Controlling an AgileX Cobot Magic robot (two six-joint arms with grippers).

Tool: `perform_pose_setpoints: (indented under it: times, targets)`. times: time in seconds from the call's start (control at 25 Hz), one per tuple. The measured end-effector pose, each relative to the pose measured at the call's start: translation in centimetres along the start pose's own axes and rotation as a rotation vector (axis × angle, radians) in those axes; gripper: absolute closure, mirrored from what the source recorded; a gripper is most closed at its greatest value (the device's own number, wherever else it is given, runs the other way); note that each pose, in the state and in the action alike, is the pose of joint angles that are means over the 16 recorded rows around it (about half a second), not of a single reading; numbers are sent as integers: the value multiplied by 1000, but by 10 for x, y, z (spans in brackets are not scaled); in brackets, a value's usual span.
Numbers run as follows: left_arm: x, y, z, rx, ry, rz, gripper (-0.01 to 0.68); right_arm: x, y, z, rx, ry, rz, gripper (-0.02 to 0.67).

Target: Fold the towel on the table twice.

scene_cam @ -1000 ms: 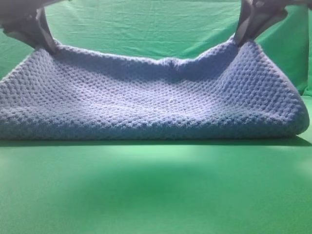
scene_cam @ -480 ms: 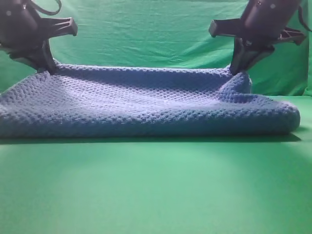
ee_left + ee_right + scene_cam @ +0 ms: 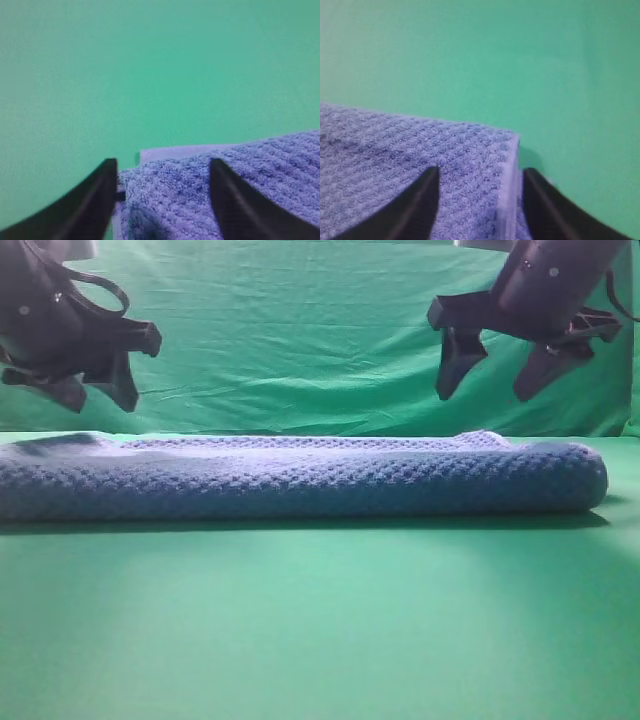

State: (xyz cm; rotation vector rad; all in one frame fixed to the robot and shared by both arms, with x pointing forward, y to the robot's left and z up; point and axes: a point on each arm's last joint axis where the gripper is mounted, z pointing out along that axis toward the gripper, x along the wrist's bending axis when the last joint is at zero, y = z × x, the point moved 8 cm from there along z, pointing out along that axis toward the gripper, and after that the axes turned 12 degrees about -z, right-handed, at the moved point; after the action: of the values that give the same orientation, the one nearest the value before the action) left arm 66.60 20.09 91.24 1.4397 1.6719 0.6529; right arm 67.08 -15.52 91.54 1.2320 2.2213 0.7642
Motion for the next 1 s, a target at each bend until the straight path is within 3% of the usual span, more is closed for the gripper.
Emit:
perform_pose_setpoints:
  times: [0.16,0.32,0.44,0.76,0.88,1.0]
  targets:
    - [-6,10,-12,-8,-23,13,193,-2,9,-11,-10,1,-1,126]
    - [-15,26,-34,-17,-61,14,170,-3,22,-34,-26,4,-4,159]
    - [-24,41,-59,-29,-98,15,249,-4,33,-60,-43,6,-7,266]
    - [-44,74,-145,-62,-213,20,557,-4,56,-153,-120,4,-22,558]
    - [-49,77,-179,-54,-255,17,634,-2,57,-189,-143,4,-28,621]
    - [-52,75,-211,-34,-292,15,666,1,54,-223,-166,4,-33,646]
